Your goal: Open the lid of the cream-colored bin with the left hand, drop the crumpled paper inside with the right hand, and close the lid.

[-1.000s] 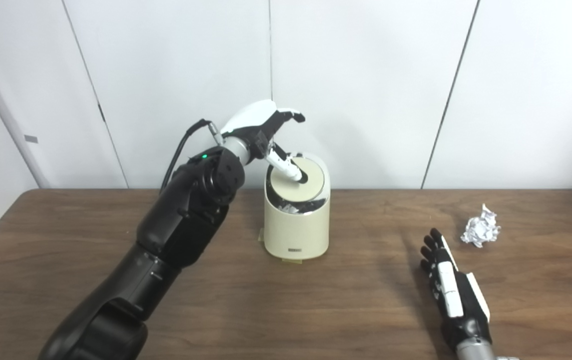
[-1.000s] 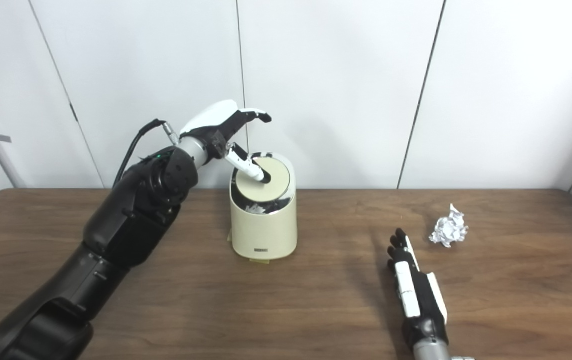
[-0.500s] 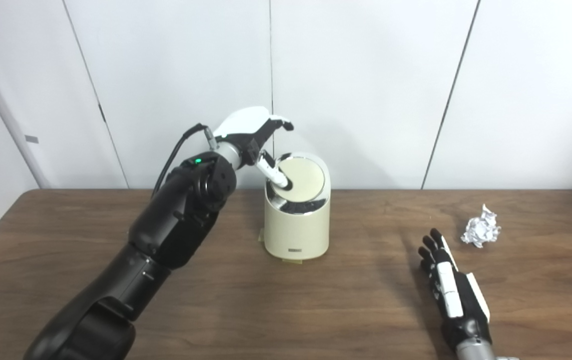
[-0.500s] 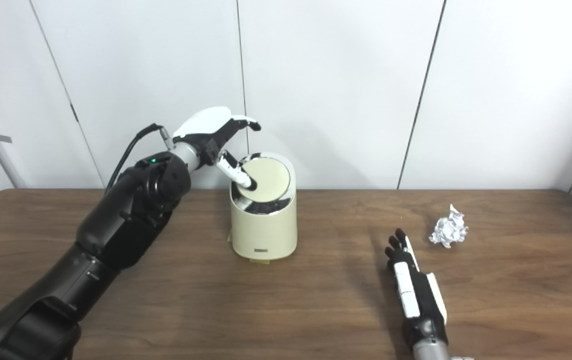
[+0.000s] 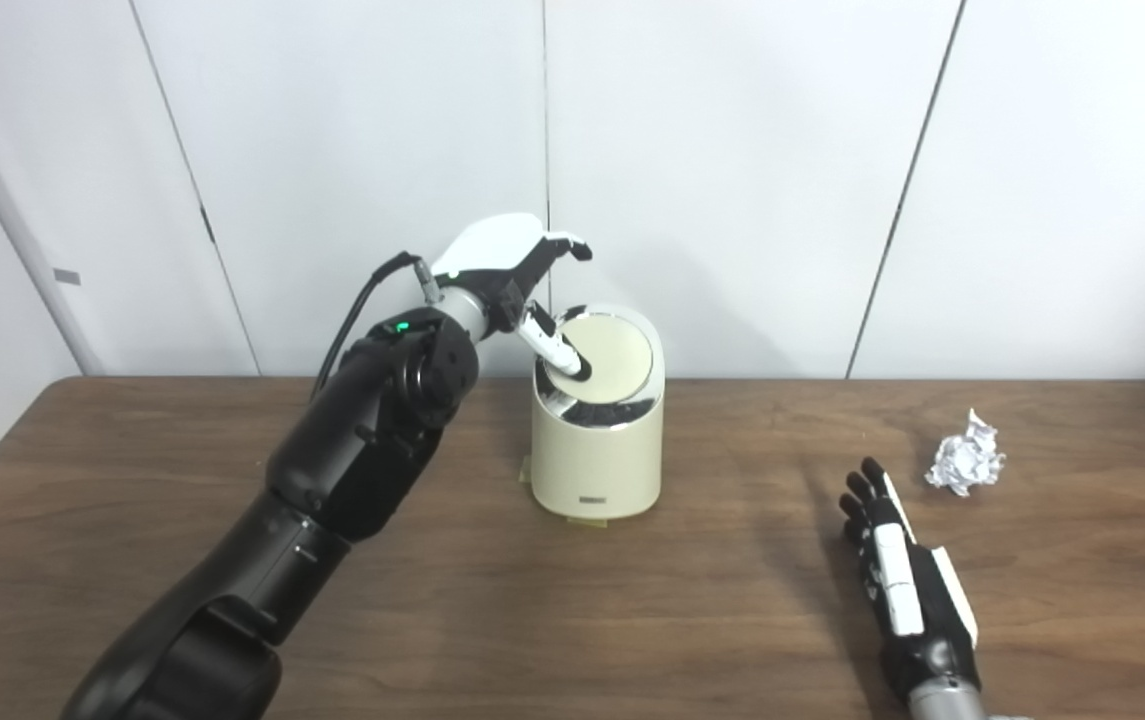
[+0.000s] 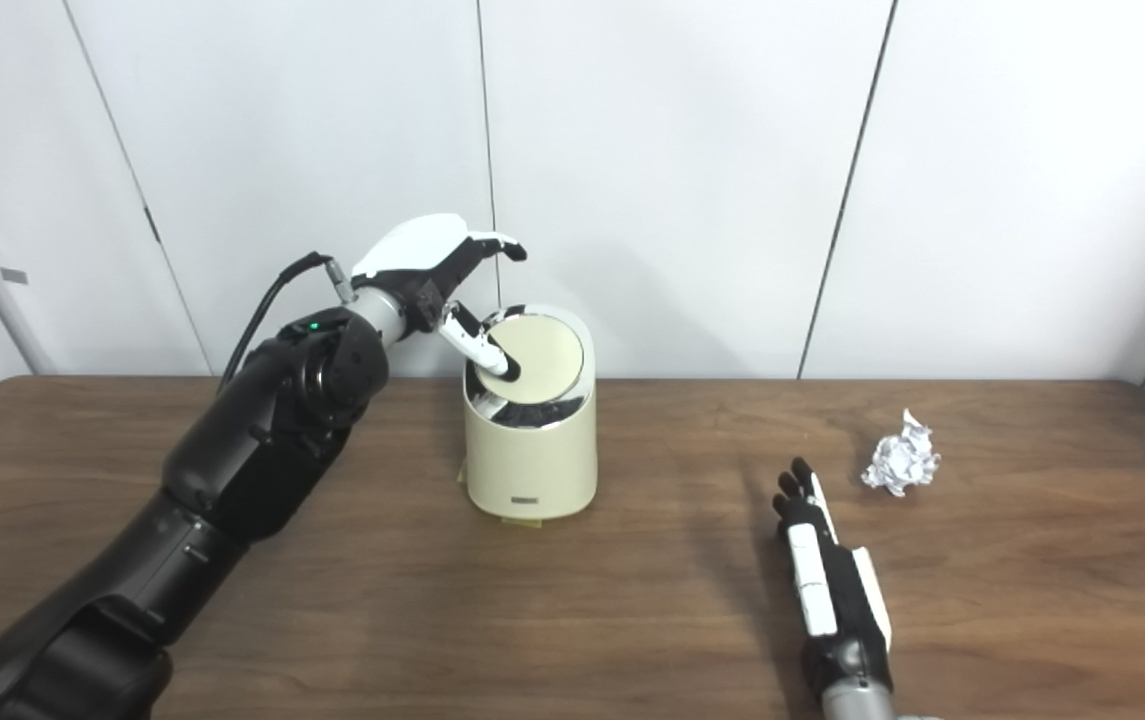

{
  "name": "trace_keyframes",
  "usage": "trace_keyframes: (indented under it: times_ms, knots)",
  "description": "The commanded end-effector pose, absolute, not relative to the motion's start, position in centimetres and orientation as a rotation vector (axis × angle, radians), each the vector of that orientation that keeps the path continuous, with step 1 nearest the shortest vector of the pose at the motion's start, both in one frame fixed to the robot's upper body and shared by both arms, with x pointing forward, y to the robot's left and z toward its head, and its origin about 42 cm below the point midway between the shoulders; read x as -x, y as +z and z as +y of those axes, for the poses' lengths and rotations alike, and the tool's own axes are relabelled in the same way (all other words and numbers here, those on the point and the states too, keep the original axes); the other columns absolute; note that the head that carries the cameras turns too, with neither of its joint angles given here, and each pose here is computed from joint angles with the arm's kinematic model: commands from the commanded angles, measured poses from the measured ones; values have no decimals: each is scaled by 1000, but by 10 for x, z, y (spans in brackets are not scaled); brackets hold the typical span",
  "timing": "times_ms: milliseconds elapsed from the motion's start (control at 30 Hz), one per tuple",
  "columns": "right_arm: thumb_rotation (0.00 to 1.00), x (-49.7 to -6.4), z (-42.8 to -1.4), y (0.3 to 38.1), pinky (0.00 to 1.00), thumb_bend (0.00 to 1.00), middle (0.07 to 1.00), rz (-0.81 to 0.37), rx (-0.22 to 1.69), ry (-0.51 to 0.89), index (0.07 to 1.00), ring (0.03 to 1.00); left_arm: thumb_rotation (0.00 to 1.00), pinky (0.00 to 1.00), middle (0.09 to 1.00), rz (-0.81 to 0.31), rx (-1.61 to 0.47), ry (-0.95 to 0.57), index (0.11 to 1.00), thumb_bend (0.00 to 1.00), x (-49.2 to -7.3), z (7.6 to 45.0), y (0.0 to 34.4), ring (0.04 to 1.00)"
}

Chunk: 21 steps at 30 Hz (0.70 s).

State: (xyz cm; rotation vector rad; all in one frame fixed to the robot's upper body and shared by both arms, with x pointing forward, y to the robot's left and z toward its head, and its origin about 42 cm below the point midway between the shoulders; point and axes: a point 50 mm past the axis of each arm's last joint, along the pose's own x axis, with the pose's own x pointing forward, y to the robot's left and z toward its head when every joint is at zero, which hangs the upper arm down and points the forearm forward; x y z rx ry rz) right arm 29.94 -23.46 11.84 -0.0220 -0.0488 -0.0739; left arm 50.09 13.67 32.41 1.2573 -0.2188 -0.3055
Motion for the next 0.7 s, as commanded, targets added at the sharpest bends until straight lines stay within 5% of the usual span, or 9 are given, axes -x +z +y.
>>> trace_keyframes:
  times_ms: [0,667]
  knots:
    - [992,-304,-231,133,972,592,972,-99,28,-71,1000,957,192,826,923,-289,-1259,-290,901,926,-504,131,343,924]
    - [994,-305,-230,138,977,588,966,-112,13,-79,1000,967,99,892,931,-347,-1496,-310,910,952,-500,129,313,952]
